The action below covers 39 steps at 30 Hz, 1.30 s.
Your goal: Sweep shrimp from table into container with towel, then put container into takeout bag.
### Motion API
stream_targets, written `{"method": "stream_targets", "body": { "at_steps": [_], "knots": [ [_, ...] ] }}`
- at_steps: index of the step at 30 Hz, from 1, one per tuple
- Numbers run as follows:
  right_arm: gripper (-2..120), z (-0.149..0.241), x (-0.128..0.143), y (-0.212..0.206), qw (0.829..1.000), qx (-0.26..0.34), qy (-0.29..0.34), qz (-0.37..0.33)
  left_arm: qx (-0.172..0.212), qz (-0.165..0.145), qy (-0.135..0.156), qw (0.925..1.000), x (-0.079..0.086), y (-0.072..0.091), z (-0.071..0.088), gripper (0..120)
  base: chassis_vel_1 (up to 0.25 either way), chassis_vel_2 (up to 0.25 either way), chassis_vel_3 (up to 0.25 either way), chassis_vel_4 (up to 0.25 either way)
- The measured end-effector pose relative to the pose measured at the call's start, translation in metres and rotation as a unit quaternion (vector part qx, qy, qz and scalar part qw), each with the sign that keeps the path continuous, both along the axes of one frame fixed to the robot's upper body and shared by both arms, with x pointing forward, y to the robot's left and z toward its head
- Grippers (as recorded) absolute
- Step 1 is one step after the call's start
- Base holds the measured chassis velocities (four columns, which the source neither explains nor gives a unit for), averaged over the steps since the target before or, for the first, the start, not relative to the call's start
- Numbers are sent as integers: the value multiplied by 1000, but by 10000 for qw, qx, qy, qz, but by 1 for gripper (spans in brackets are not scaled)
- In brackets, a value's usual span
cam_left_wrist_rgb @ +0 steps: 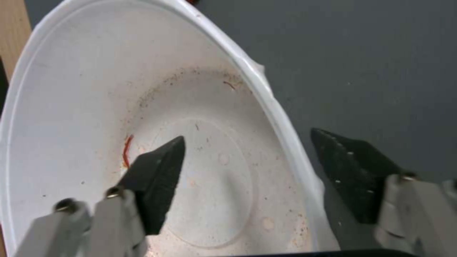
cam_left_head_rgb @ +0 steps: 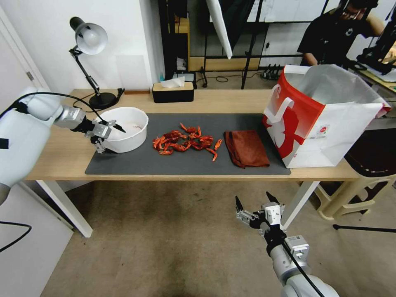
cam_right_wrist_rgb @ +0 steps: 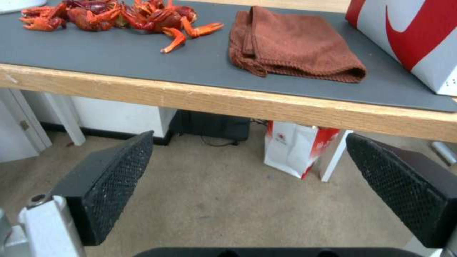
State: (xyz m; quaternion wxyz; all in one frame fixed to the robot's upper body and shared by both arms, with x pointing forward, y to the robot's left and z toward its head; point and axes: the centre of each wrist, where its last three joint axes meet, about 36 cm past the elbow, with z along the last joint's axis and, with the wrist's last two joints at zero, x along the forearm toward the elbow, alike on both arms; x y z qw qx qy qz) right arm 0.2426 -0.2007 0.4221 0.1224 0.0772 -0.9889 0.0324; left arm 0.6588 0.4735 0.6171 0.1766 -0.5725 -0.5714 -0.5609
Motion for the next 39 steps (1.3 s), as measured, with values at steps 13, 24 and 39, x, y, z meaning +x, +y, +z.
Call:
{"method": "stream_targets", "body": {
  "at_steps": [13, 24, 39],
  "knots": [
    [100, 1, -2, 2, 10000, -16, -4, -13, 120, -173, 170, 9996, 0, -5, -3, 19, 0, 0, 0, 0],
    [100, 0, -3, 4, 10000, -27, 15, -34, 26, -330, 124, 9994, -9, 1, 3, 0, 0, 0, 0, 0],
    [100, 3, -6, 5, 10000, -43, 1, -32, -44, -700, -144, 9974, -75, 11, 10, 0, 0, 0, 0, 0]
  ]
}}
